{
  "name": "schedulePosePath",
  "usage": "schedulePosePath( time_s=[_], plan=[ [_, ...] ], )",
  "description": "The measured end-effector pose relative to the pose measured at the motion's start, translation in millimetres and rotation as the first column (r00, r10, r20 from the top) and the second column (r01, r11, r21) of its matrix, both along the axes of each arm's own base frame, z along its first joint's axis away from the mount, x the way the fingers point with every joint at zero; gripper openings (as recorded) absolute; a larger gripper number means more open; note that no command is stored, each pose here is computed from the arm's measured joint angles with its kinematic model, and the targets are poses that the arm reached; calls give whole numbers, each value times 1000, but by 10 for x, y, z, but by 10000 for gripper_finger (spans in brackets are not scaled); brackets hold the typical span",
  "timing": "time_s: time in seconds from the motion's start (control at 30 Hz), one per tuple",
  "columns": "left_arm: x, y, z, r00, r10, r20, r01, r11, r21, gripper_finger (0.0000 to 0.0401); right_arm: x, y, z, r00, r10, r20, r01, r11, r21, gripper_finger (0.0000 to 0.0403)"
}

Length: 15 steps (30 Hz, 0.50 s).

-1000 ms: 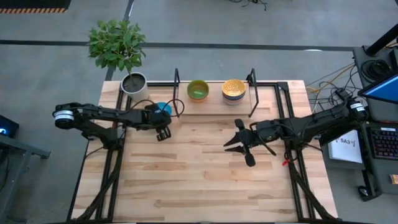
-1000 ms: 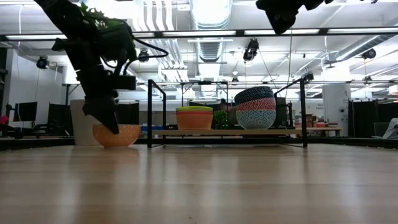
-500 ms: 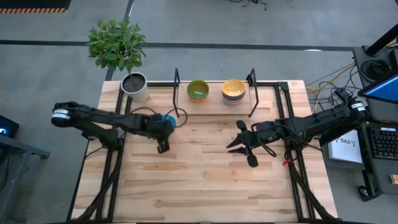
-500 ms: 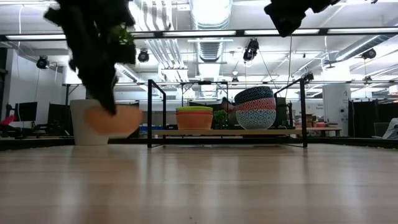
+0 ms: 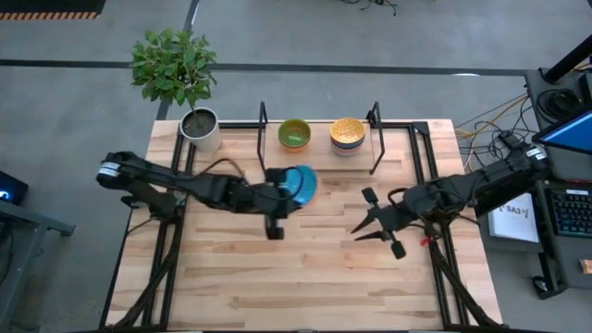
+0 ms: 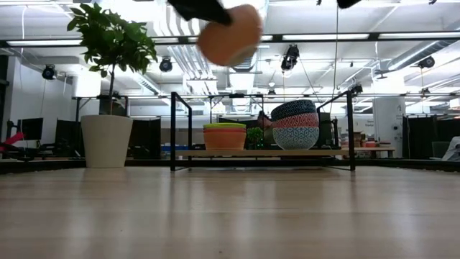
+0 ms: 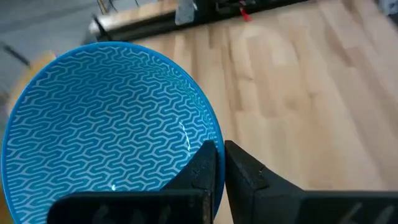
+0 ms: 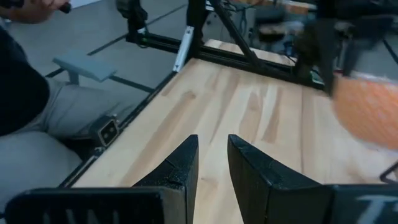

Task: Place and stack bowls onto a shelf
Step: Stack the light blue patterned bowl on top of the yellow patterned bowl on the shelf

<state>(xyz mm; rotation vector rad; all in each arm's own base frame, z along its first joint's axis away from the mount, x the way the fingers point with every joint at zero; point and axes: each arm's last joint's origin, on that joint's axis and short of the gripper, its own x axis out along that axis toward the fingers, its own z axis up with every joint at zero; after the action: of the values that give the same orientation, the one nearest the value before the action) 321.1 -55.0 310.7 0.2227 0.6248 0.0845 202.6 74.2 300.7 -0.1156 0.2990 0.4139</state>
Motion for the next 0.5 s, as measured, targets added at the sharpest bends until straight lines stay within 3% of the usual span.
schedulePosePath(
  time_s=[0.13,0.27,0.5],
  plan=[
    [353,141,35,1000,-22,-13,23,993,116,2,-86,22,13,1000,29,2,-29,999,-18,75],
    [657,389,14,999,12,-43,-4,985,174,4,-185,17,4,999,37,-36,-37,999,-14,75],
    [936,826,-122,994,19,-107,7,971,239,4,-390,-14,-28,998,64,-7,-64,998,-6,75]
  ],
)
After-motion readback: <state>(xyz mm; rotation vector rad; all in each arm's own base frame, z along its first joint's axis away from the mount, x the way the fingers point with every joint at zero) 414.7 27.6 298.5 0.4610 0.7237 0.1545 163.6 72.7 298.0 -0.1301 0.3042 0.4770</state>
